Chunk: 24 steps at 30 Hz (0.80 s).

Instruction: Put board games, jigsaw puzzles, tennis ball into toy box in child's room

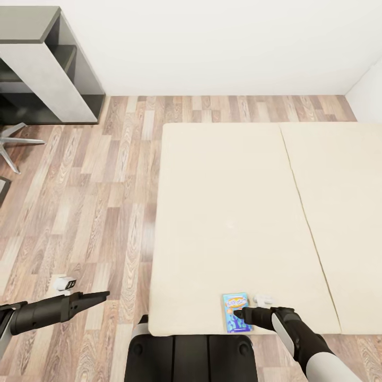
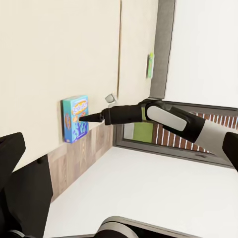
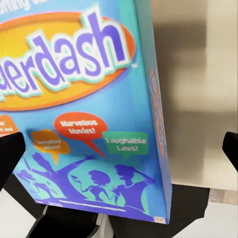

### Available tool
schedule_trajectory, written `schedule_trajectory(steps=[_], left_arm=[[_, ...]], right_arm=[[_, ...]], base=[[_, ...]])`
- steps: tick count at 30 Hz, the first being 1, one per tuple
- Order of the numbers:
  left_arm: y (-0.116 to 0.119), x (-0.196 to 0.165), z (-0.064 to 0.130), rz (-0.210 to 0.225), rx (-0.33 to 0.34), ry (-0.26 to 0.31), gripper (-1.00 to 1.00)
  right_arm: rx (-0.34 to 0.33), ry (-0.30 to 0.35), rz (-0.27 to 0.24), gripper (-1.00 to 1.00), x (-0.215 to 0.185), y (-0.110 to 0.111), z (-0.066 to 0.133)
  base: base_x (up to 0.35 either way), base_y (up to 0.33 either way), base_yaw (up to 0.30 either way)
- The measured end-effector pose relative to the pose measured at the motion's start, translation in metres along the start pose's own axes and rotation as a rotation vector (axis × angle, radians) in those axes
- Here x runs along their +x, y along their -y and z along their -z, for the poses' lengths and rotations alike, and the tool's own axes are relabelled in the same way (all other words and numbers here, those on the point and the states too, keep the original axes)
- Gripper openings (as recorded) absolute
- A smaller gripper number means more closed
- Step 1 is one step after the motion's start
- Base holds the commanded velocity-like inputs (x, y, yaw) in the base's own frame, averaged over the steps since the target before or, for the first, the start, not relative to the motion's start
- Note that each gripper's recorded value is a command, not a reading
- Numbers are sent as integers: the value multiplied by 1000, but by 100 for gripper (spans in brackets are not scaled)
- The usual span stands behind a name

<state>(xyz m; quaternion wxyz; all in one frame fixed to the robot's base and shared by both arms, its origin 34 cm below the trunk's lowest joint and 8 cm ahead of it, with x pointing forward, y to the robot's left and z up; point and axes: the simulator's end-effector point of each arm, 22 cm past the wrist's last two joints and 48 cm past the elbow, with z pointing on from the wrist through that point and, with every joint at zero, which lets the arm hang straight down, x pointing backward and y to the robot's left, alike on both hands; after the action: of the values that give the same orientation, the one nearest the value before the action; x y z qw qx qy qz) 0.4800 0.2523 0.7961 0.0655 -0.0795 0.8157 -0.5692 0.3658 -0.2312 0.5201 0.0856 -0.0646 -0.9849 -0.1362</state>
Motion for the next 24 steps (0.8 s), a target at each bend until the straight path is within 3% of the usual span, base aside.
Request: schedule_trajectory(steps=[24], left_arm=[[0, 0, 0, 0, 0, 0, 100]], right_arm=[[1, 0, 1, 100, 0, 0, 0]], base=[[0, 56, 0]])
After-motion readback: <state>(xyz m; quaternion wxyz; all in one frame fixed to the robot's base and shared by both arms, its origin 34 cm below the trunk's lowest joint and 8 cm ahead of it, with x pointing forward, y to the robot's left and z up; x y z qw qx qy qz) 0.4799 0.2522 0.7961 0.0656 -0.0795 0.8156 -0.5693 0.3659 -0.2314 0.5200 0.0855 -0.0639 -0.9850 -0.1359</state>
